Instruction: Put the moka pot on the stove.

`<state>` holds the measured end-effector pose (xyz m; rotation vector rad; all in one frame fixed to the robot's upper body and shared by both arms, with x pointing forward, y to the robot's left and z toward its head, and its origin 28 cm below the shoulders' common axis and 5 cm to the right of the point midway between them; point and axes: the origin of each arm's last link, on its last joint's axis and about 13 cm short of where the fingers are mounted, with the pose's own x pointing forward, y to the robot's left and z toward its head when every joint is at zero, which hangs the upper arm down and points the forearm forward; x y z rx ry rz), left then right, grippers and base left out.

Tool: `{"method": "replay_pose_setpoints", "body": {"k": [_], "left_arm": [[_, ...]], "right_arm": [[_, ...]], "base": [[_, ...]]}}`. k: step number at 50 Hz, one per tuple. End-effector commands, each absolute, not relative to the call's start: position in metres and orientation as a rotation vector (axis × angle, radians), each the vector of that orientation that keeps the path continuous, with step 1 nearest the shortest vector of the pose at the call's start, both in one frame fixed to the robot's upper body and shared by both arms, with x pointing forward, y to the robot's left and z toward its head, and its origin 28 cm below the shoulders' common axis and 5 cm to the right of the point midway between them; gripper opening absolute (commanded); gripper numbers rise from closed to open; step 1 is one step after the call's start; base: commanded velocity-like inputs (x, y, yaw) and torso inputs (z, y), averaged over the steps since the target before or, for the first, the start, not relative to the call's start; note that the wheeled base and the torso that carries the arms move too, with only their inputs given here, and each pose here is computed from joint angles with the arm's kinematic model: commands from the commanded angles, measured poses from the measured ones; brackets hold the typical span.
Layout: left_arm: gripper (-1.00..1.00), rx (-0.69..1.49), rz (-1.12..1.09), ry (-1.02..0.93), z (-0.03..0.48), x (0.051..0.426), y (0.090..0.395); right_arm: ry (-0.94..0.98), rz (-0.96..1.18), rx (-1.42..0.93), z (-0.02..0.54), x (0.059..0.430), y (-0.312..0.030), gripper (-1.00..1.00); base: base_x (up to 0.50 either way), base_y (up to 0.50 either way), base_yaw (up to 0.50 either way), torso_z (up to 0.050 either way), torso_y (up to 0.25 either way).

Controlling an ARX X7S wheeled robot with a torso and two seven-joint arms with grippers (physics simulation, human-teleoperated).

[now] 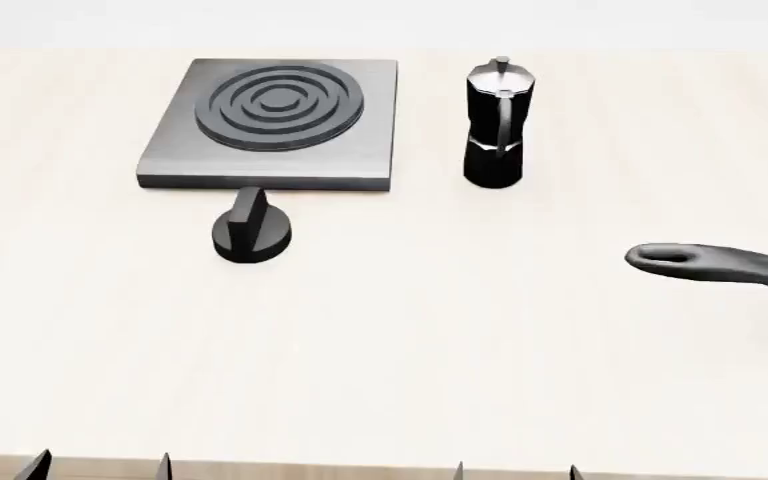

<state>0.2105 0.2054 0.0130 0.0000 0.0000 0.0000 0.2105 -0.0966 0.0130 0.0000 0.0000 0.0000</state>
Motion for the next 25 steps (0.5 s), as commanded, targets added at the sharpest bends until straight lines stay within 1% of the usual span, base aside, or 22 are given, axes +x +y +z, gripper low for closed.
{"method": "replay_pose_setpoints", "body": {"k": [1, 25], "left_arm": [[1.0, 0.0, 0.0, 0.0, 0.015, 0.21, 0.205], [1.0, -0.004, -0.003, -0.05, -0.012, 0.204, 0.205]], "right_arm": [[0.0, 0.0, 0.0, 0.01, 0.212, -0.097, 1.0], [-0.021, 0.003, -0.013, 0.018, 0.209, -0.094, 1.0]], "base": [[0.0, 0.0, 0.0, 0.0, 0.0], [0.0, 0.0, 0.0, 0.0, 0.0]]}}
